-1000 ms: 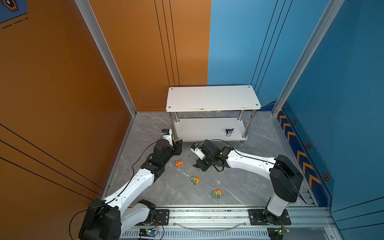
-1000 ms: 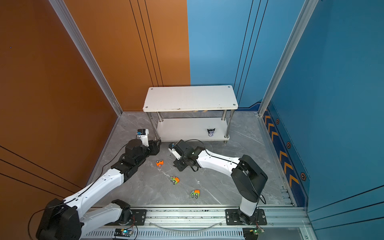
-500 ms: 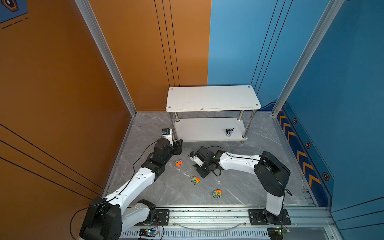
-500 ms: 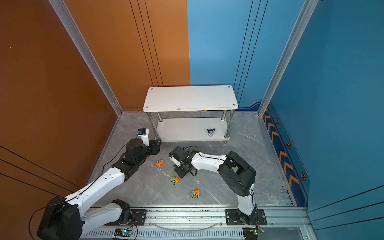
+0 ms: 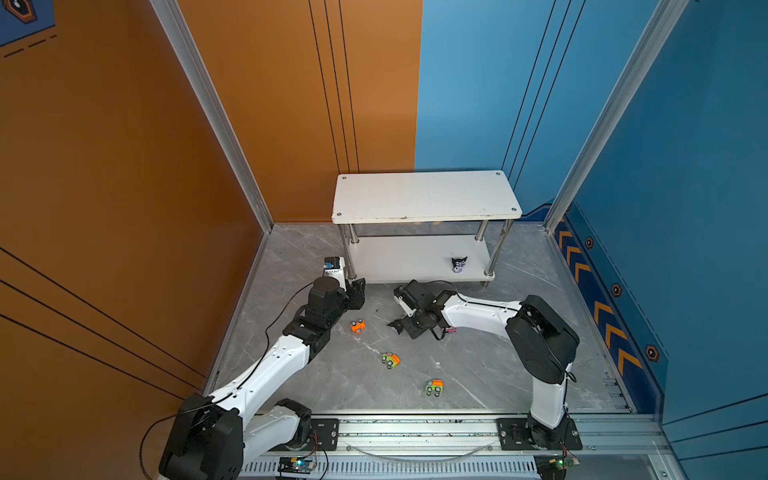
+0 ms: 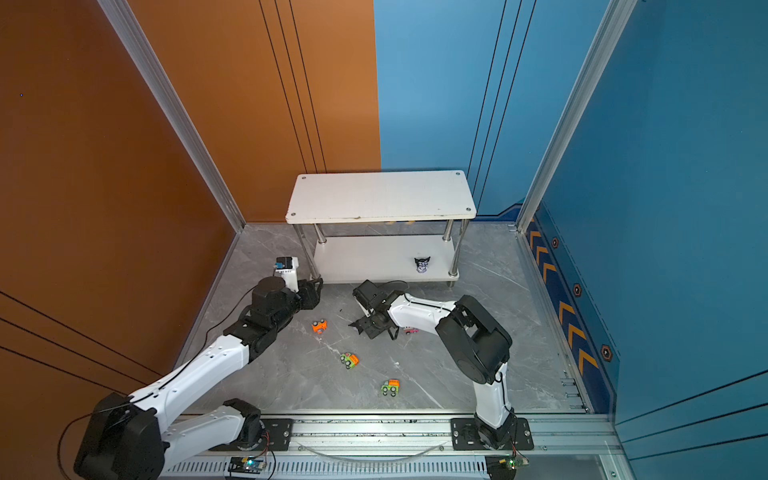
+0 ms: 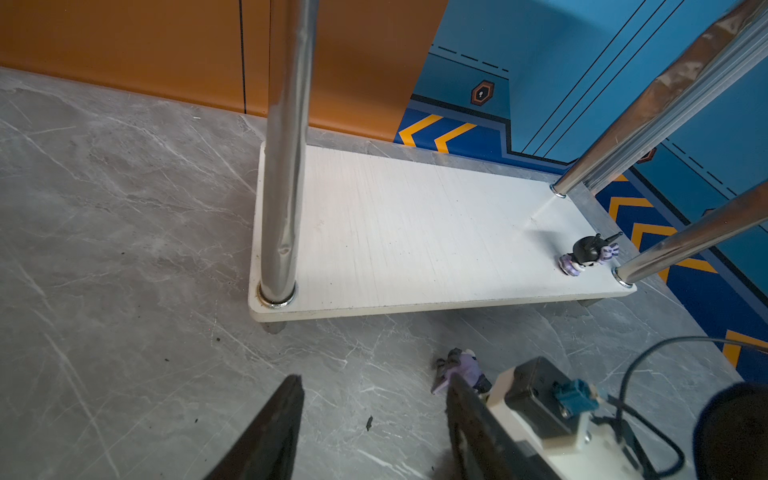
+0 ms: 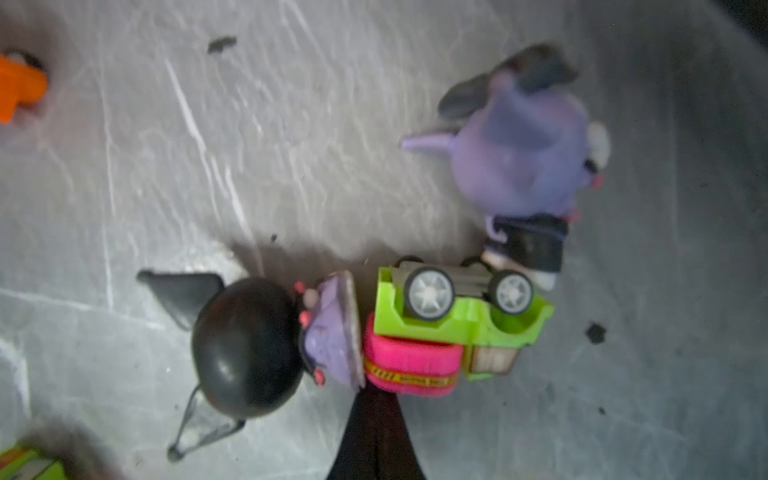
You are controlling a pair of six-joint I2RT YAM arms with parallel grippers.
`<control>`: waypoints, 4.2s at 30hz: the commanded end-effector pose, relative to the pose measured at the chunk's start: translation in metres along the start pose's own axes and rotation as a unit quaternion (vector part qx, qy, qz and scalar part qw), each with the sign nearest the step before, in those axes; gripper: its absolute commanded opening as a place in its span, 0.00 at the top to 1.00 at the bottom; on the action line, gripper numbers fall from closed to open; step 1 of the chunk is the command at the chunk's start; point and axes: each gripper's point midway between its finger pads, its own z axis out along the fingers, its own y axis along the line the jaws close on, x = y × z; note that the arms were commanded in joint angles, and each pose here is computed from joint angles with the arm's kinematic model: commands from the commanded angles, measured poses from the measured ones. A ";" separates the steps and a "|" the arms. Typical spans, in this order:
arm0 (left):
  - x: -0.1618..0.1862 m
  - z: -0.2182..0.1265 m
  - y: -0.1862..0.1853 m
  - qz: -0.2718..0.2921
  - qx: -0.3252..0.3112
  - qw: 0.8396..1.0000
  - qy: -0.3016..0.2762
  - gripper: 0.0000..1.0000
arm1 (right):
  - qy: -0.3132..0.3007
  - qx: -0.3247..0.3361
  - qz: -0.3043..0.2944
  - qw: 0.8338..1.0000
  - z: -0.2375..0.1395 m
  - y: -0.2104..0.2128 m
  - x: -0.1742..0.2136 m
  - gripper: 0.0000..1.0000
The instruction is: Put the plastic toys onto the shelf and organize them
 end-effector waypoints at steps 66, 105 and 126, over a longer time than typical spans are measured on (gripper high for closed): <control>-0.018 -0.009 0.002 0.000 0.005 1.000 -0.024 0.36 | -0.040 -0.060 -0.021 0.997 0.030 0.046 -0.049 0.39; 0.009 -0.070 -0.113 0.102 0.260 0.960 -0.001 0.02 | -0.207 -0.459 0.244 0.828 -0.190 0.019 -0.125 0.59; -0.026 -0.066 -0.187 0.202 0.317 0.925 -0.061 0.34 | -0.213 -0.531 0.231 0.787 -0.269 0.040 -0.114 0.59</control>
